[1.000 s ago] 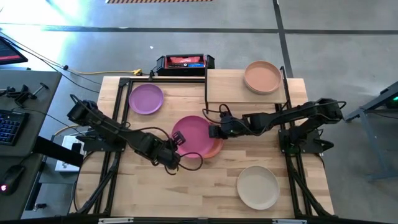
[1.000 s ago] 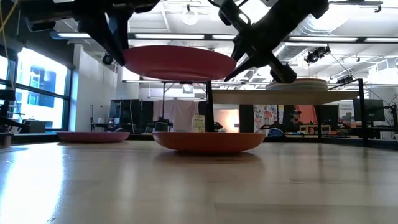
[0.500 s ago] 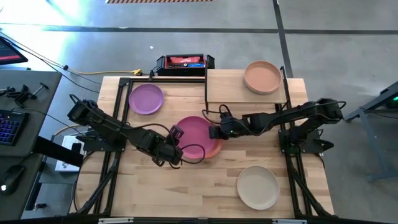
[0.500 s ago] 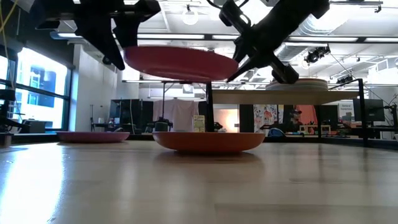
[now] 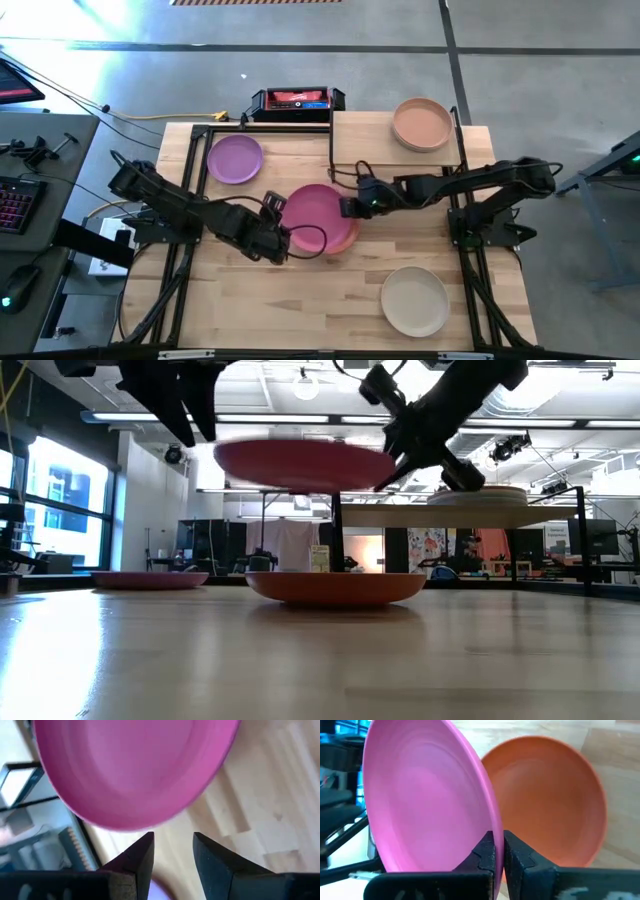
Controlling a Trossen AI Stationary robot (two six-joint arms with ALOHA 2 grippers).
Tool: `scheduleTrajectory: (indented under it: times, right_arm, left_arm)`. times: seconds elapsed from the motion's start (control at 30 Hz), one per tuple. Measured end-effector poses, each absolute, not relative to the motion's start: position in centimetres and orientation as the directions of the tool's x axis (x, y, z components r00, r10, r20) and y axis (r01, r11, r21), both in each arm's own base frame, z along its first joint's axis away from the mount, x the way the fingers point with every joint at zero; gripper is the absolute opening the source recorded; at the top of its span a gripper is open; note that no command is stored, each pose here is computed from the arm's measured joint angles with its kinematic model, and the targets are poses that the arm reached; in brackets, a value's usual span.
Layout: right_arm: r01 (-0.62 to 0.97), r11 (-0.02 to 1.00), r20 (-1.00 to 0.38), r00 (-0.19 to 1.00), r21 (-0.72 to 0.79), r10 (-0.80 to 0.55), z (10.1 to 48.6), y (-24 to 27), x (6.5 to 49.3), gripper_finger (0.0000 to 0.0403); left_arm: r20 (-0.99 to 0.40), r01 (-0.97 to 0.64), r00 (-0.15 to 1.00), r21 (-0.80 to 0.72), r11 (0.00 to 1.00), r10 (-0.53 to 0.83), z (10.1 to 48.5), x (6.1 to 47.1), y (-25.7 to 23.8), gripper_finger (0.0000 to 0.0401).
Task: Place and stack plates onto a shelf
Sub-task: Put the pink plate on the shelf
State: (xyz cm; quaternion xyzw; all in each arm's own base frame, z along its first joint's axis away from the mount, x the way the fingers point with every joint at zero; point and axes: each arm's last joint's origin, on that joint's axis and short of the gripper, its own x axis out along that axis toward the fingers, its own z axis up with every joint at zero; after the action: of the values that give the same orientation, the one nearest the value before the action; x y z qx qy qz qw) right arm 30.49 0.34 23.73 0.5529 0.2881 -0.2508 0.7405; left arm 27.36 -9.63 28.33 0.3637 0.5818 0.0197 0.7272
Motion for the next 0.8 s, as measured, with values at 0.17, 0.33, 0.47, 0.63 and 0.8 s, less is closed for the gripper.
scheduleTrajectory:
  times: [0.17, 0.33, 0.47, 0.63, 0.8]
  right_arm:
    - [0.646, 0.298, -0.662, 0.747, 0.702, -0.061, 26.2, -0.6, 28.8, 0.0]
    - [0.669, 0.285, -0.668, 0.735, 0.687, -0.117, 27.9, -2.2, 26.4, 0.0]
    - [0.685, 0.277, -0.668, 0.725, 0.674, -0.165, 28.9, -4.0, 24.8, 0.0]
    - [0.675, 0.271, -0.63, 0.738, 0.686, -0.243, 30.1, -6.3, 23.0, 0.0]
    - [0.674, 0.258, -0.599, 0.736, 0.693, -0.315, 31.0, -8.9, 21.3, 0.0]
  left_arm:
    - [-0.8, 0.36, 0.27, 0.6, 0.714, 0.536, 28.6, 26.8, -8.8, 0.0127]
    - [-0.784, 0.323, 0.246, 0.621, 0.714, 0.57, 28.8, 26.9, -7.6, 0.0127]
    - [-0.775, 0.292, 0.225, 0.632, 0.718, 0.591, 29.0, 27.2, -6.3, 0.0127]
    - [-0.77, 0.284, 0.172, 0.636, 0.718, 0.614, 29.0, 27.6, -3.9, 0.0127]
    - [-0.77, 0.213, 0.107, 0.636, 0.742, 0.629, 29.0, 27.9, -0.8, 0.0127]
